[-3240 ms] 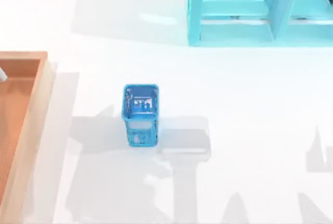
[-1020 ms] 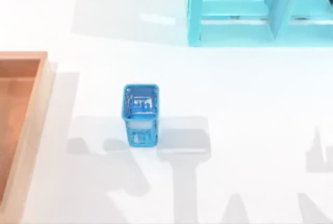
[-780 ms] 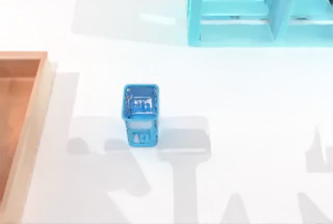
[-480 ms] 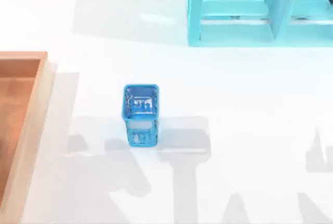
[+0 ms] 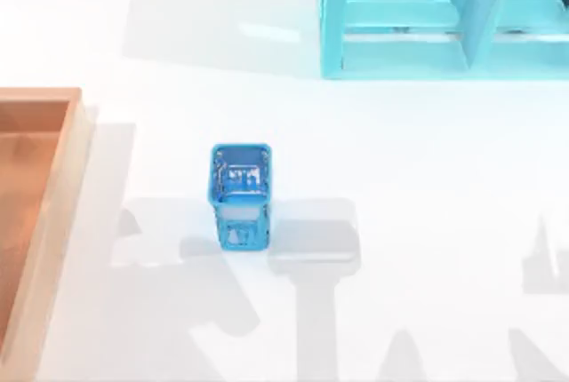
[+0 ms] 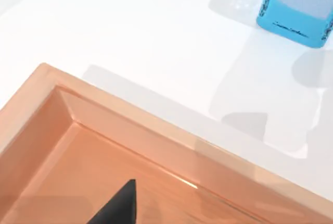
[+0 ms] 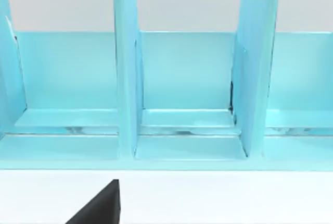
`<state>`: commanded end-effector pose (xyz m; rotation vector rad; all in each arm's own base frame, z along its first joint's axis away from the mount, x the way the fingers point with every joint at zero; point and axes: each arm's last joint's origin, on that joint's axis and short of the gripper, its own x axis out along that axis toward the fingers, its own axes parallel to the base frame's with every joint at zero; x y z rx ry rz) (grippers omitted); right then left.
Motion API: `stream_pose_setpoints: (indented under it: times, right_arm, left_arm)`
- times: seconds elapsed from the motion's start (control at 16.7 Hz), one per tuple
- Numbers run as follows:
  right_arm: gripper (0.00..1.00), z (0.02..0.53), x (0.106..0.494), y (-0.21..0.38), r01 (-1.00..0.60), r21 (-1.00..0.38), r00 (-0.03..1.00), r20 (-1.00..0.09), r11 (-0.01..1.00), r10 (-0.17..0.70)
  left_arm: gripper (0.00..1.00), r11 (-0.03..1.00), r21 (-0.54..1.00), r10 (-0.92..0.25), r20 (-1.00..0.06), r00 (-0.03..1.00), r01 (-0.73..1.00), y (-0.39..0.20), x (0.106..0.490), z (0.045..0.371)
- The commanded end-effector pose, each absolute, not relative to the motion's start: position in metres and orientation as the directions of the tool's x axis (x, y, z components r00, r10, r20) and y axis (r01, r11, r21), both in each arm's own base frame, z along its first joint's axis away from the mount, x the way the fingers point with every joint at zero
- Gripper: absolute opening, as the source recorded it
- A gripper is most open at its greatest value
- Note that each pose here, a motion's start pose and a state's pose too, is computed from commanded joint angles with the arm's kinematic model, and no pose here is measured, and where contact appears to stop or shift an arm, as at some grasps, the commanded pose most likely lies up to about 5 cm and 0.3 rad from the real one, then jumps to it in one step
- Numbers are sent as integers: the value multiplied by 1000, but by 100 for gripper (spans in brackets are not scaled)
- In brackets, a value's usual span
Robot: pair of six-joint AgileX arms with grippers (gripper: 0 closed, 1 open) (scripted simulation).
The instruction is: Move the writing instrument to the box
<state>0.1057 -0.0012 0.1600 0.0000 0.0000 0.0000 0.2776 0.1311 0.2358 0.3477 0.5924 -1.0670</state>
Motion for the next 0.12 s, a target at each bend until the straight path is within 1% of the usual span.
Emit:
stream_pose_setpoints:
  times: [0.12]
  right_arm:
    - [100, 160, 106, -1, 0, 0, 1000, 0, 1000, 0]
  left_arm:
    - [100, 450, -14, -713, -608, 350, 893, 131, 278, 236]
